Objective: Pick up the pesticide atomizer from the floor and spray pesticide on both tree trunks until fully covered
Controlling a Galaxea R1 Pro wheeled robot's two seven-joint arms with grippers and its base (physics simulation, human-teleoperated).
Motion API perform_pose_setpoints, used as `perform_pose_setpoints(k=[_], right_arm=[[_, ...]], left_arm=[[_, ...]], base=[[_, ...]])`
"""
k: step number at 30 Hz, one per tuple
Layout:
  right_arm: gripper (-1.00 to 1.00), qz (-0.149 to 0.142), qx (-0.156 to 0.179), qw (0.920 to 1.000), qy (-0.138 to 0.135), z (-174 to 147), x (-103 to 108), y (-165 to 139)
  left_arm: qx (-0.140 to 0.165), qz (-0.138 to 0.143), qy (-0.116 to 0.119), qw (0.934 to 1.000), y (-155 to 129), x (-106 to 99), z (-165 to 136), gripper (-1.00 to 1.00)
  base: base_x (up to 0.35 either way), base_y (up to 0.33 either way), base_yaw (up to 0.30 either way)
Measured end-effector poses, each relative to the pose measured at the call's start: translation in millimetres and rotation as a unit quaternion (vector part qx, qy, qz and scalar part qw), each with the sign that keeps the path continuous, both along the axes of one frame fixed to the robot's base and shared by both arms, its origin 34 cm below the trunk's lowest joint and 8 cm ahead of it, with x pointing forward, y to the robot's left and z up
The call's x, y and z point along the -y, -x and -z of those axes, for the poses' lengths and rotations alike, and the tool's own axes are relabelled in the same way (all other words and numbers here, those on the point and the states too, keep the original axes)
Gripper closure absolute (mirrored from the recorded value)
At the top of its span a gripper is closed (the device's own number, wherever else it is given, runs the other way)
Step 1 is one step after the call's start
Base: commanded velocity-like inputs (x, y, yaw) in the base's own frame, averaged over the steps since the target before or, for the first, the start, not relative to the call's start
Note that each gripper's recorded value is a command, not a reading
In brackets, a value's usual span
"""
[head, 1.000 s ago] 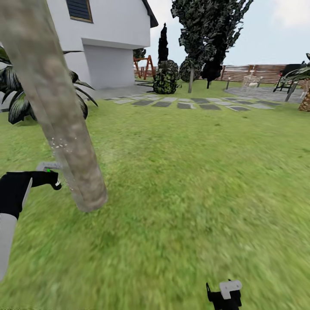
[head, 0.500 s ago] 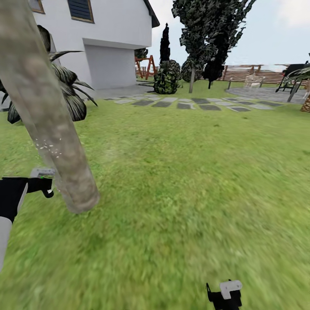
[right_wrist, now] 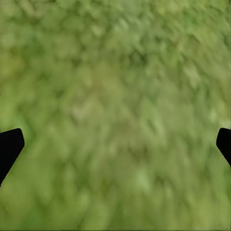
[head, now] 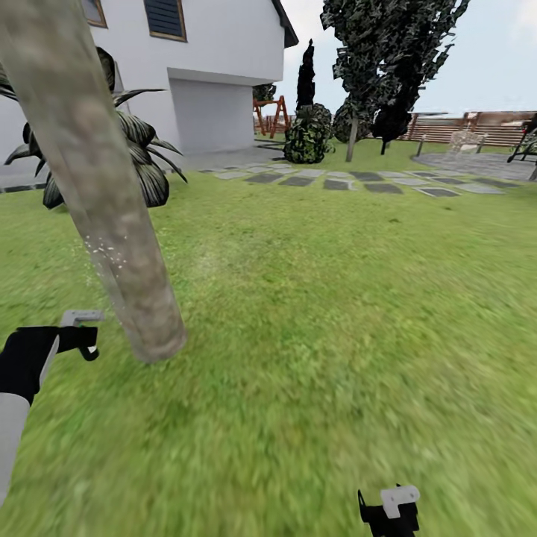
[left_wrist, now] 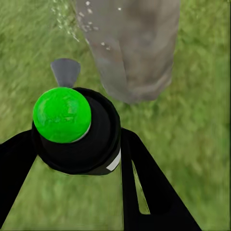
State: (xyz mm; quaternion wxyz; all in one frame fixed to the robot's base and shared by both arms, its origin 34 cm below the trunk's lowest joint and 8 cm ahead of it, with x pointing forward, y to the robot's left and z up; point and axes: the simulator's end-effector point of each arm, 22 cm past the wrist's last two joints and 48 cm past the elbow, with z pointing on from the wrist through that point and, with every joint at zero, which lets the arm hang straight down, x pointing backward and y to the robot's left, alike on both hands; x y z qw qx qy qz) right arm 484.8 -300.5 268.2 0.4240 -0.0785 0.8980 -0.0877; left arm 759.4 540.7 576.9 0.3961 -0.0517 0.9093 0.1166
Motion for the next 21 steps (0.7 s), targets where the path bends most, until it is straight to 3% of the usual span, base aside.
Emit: perform_pose_setpoints(k=[6, 12, 15, 17, 19, 21], right_arm=[[-1.0, 0.0, 0.0, 1.0, 0.0, 0, 0, 0], [-1.0, 0.0, 0.0, 1.0, 0.0, 0, 0, 0], [-1.0, 0.0, 0.0, 1.0, 0.0, 0, 0, 0], [-1.0, 0.0, 0.0, 1.0, 0.0, 0, 0, 0], [-1.0, 0.0, 0.0, 1.0, 0.0, 0, 0, 0], [-1.0, 0.0, 0.0, 1.0, 0.0, 0, 0, 0]], left_arm=[[0.003, 0.0, 0.004, 1.0, -1, 2, -1, 1.0], [-0.002, -0.002, -0.003, 1.0, 7, -8, 6, 1.0], [0.022, 0.025, -0.016, 0.9993, 13, -2, 28, 1.0], [0.026, 0.029, -0.009, 0.9992, 14, 1, 35, 1.0], [0.037, 0.042, 0.015, 0.9984, 9, 13, 31, 1.0], [0.029, 0.042, 0.023, 0.9984, 9, 14, 30, 1.0]], base=[[0.325, 0.0, 0.0], [0.055, 0.0, 0.0], [0.001, 0.0, 0.0], [0.0, 0.0, 0.0], [0.0, 0.0, 0.0], [0.0, 0.0, 0.0]])
